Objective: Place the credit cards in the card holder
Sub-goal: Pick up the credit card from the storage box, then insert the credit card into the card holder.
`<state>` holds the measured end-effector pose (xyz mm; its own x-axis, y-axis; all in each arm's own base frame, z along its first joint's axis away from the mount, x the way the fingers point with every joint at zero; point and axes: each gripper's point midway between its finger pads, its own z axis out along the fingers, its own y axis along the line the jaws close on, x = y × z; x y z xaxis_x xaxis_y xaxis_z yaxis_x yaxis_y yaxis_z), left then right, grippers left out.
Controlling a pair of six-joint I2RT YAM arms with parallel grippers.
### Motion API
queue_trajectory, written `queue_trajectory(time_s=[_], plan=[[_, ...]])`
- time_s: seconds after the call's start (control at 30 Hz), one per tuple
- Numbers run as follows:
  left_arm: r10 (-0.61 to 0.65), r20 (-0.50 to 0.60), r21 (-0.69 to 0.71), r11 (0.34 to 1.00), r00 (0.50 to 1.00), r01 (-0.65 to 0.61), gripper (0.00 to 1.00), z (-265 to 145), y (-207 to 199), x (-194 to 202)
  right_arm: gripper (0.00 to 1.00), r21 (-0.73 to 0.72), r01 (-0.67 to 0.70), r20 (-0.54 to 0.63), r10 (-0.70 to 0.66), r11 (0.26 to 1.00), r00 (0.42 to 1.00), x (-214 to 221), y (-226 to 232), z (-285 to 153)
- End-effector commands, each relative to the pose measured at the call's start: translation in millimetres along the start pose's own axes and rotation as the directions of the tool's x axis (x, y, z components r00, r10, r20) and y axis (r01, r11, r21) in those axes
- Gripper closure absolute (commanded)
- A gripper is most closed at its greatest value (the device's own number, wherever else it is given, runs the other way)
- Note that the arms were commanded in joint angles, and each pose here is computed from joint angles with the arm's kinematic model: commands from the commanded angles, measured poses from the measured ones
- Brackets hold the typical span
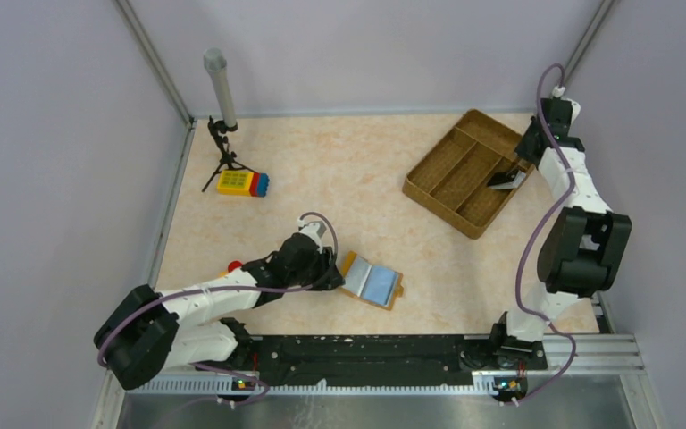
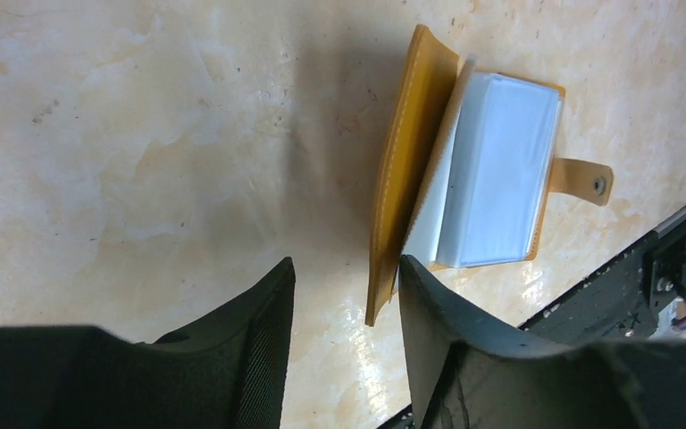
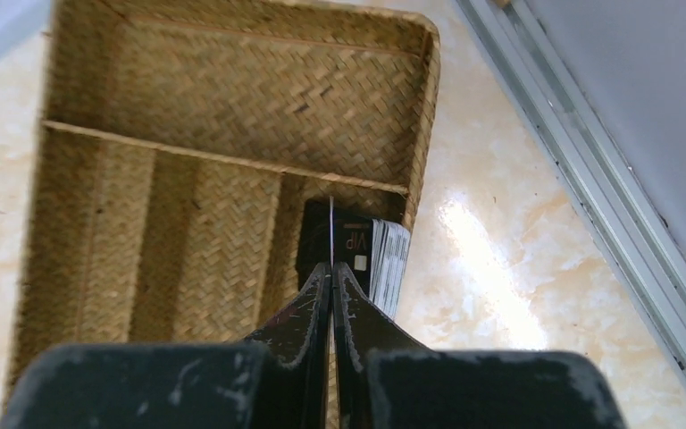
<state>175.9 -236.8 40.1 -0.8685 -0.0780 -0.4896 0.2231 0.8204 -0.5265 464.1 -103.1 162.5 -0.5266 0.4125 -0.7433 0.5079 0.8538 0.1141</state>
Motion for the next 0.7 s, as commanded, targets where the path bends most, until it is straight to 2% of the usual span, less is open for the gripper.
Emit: queue_trajectory(time_s=[0.0, 0.07, 0.2, 0.37, 0.43, 0.57, 0.67], plan=[[0.036, 0.080, 0.016, 0.999, 0.996, -0.037, 0.48, -11.2, -14.9, -27.0, 1.00, -0.111, -0.042, 0.172, 0.061, 0.993, 0.983, -50.5, 11.4, -40.2], [0.042, 0.088, 0.011, 0.999, 0.995, -0.043, 0.40, -14.5, -16.5, -30.4, 1.00, -0.147, -0.037, 0.180, 0.063, 0.988, 0.982, -52.7, 15.7, -51.0], [0.058, 0.116, -0.011, 0.998, 0.992, -0.058, 0.30, -22.3, -16.1, -39.5, 1.00, -0.251, -0.020, 0.192, 0.070, 0.968, 0.979, -58.7, 30.3, -80.1], [0.104, 0.186, -0.037, 0.994, 0.977, -0.099, 0.08, -38.3, -18.6, -59.4, 1.00, -0.479, -0.014, 0.116, 0.080, 0.878, 0.990, -40.1, 64.7, -128.9], [0.130, 0.225, -0.023, 0.991, 0.966, -0.129, 0.02, -49.2, -25.8, -69.8, 1.00, -0.523, 0.004, 0.084, 0.047, 0.852, 0.995, -22.1, 73.9, -144.3], [0.197, 0.307, 0.055, 0.973, 0.931, -0.224, 0.01, -73.6, -53.5, -90.5, 1.00, -0.593, 0.079, 0.022, -0.082, 0.801, 0.996, 28.0, 99.9, -174.1], [0.233, 0.371, 0.204, 0.924, 0.899, -0.323, 0.01, -91.7, -91.9, -100.0, 1.00, -0.714, 0.090, -0.041, -0.170, 0.694, 0.985, 76.0, 127.1, -203.3]])
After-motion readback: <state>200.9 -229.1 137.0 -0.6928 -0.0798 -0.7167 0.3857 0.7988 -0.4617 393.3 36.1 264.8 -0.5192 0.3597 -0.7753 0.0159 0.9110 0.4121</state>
